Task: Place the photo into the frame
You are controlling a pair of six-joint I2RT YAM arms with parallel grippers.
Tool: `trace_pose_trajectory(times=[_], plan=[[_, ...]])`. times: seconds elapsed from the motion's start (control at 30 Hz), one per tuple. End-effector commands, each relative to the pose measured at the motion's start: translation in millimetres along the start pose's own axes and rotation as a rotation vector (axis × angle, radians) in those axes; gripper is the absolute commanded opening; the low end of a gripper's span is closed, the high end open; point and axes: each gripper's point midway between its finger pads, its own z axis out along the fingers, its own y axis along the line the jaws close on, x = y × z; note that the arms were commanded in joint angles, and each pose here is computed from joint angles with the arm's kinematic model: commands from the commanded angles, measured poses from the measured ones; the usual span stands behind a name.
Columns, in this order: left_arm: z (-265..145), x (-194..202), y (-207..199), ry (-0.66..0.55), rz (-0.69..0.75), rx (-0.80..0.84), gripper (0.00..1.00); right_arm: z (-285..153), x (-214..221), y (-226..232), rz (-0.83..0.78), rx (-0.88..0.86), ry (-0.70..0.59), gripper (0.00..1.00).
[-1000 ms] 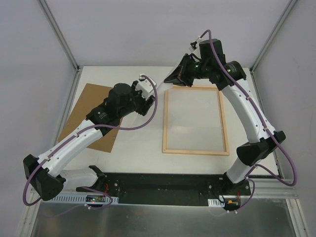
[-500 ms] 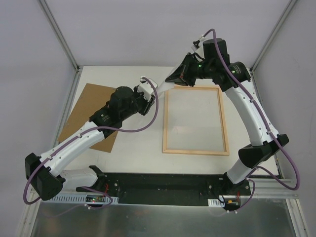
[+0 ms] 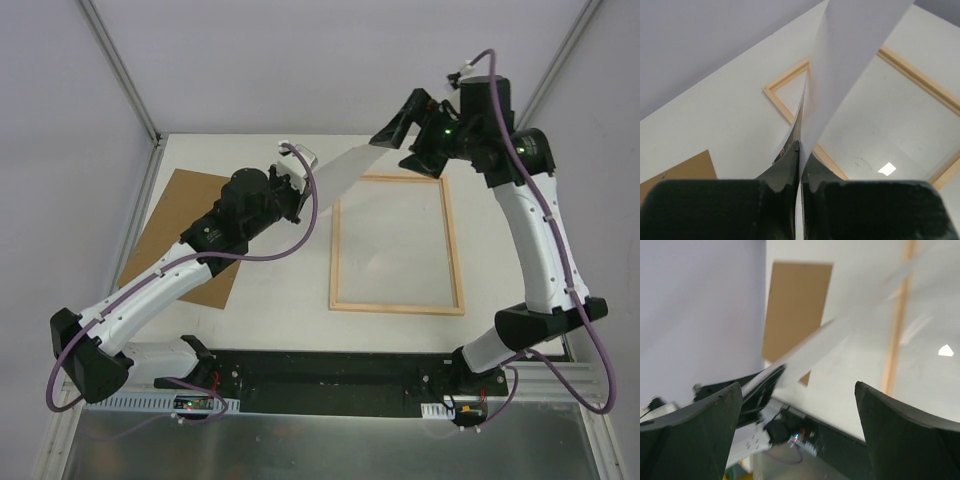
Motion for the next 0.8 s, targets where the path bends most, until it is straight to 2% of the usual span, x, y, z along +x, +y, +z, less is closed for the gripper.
trace_pose_trajectory(times=[0.0,0.07,0.13,0.2,0.3,0.57,0.7,0.77], plan=[[-9.5,-53.7,-1.8,-0.117,-0.076,-0.005,0.00,-99.5,-47.3,-27.8,-0.138,0.165,-0.366,0.96],[-12.8,-66.4,-9.9,-0.136,-0.091,0.028,0.00,-133.7,-58.7,-45.5,-0.173,0.275,-0.513,0.96],[-15.8,-79.9,-16.5,-0.153,-0.113,0.051,0.00,-156.5,-60.7,-61.7,-0.193,0.354,-0.604,0.96],[-19.7,-96.9,-24.3,-0.178,-0.128,0.085,0.00,-172.9,-59.6,-76.3,-0.197,0.410,-0.666,0.96],[-23.4,-122.2,-39.0,-0.215,-0.245,0.145,0.00,-192.5,-53.5,-95.7,-0.197,0.483,-0.727,0.96],[-2.6,-160.0,-58.0,-0.211,-0.534,0.189,0.00,-195.4,-37.0,-128.4,-0.192,0.569,-0.740,0.96],[14.5,-168.8,-47.9,-0.224,-0.680,0.120,0.00,-190.2,-35.2,-142.5,-0.202,0.620,-0.716,0.96],[21.5,-164.8,-21.8,-0.215,-0.784,0.046,0.00,-184.7,-34.0,-149.4,-0.203,0.639,-0.684,0.96]])
